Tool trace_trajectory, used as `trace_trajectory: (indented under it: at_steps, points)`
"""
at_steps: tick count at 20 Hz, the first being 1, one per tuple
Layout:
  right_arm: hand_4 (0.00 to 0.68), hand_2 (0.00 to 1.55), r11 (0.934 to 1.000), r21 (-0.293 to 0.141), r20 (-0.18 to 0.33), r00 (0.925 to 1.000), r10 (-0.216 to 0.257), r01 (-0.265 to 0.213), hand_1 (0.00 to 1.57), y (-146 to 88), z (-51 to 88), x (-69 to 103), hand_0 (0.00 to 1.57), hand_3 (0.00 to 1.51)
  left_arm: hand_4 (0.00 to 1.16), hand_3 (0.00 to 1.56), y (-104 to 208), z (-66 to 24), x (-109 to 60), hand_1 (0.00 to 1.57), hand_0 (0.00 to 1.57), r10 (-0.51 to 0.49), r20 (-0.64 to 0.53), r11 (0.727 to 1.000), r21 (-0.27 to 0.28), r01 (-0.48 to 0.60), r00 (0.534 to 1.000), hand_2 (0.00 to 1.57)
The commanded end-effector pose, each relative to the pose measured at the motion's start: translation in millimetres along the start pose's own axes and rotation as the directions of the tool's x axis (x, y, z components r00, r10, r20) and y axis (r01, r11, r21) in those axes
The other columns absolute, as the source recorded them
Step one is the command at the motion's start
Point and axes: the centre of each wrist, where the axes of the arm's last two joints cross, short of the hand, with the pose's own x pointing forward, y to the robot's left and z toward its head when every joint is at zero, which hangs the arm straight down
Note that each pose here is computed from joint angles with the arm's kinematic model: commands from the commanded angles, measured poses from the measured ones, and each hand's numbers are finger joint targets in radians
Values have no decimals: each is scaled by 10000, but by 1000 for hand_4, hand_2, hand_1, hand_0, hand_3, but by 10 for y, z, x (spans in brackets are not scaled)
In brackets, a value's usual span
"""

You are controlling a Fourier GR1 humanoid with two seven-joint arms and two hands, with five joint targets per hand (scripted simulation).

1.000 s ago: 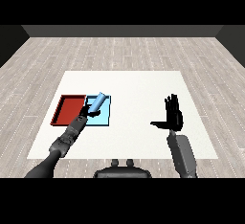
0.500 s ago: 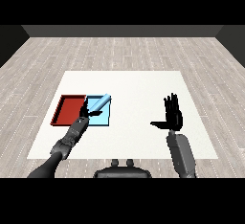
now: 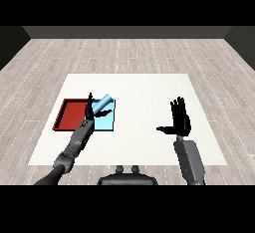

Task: Pick the blue can and put it in the blue box

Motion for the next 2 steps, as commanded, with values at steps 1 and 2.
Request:
trace_trajectory:
  at_steps: [1,2]
  points:
    - [0,0,9990,50,-369,9984,438,-437,0,-59,123,2,0,0,0,0,-130,180,147,0,0,1832,1846,9821,-777,-1715,9656,0]
    - [0,0,9992,130,-205,9991,377,-374,0,-42,46,-16,0,0,0,0,39,214,115,0,0,1929,1990,9800,-878,-1786,9608,0]
